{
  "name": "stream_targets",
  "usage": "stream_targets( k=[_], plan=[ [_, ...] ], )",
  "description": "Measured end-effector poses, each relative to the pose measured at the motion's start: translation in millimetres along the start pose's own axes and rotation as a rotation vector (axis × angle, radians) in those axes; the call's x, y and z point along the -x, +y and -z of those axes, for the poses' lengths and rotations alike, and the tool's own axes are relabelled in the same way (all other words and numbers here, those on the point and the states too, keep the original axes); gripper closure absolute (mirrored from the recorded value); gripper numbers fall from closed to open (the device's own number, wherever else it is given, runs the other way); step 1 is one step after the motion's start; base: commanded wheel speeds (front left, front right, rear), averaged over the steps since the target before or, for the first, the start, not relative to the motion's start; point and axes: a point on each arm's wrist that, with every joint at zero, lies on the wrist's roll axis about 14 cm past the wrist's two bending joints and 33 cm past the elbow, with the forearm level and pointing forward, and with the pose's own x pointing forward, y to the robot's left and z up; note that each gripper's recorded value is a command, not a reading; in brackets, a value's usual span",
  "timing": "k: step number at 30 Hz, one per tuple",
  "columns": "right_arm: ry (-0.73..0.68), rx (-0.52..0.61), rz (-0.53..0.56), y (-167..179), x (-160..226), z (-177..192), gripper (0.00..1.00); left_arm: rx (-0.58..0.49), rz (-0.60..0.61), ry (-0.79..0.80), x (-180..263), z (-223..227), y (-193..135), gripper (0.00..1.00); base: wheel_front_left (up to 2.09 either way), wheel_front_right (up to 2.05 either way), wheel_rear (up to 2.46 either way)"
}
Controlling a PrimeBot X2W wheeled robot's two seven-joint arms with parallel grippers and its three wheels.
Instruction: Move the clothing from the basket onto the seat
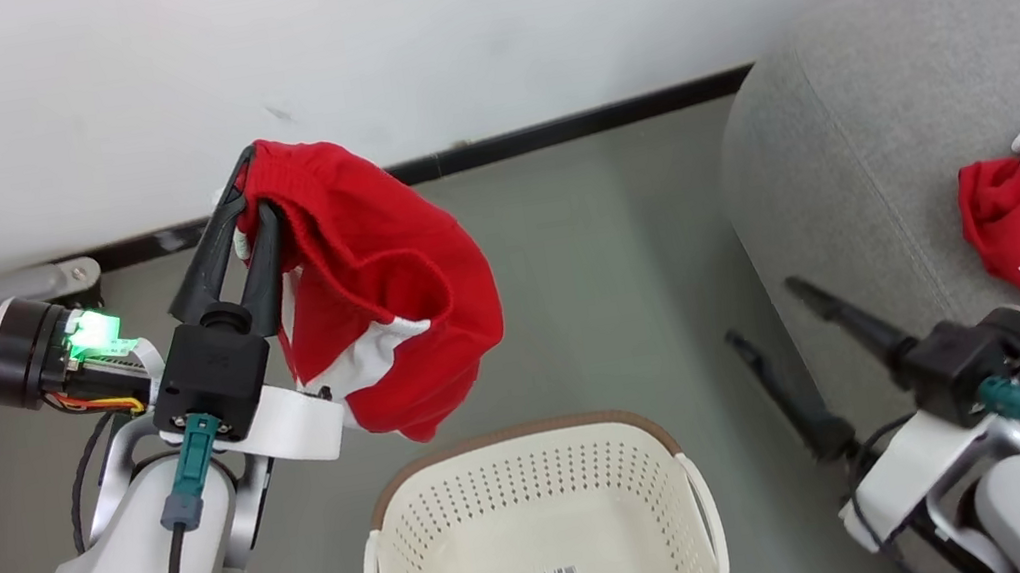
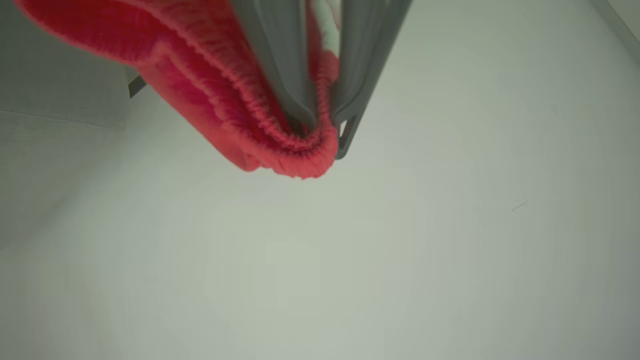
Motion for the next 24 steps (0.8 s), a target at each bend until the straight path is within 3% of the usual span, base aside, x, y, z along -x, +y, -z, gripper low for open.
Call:
stream_targets(
  k=[9, 24],
  plan=[
    [-0.013, 0.037, -0.198, 55.8, 7.0, -10.2, 0.00, -0.025, 0.033, -0.074, 5.1, -43.8, -2.9, 1.00, 0.00, 0.00, 0.00],
    [-0.069, 0.170, -0.423, 103.1, -1.8, -37.2, 0.00, 0.002, 0.092, -0.158, 12.8, -96.5, -21.9, 1.00, 0.00, 0.00, 0.00]
  ],
)
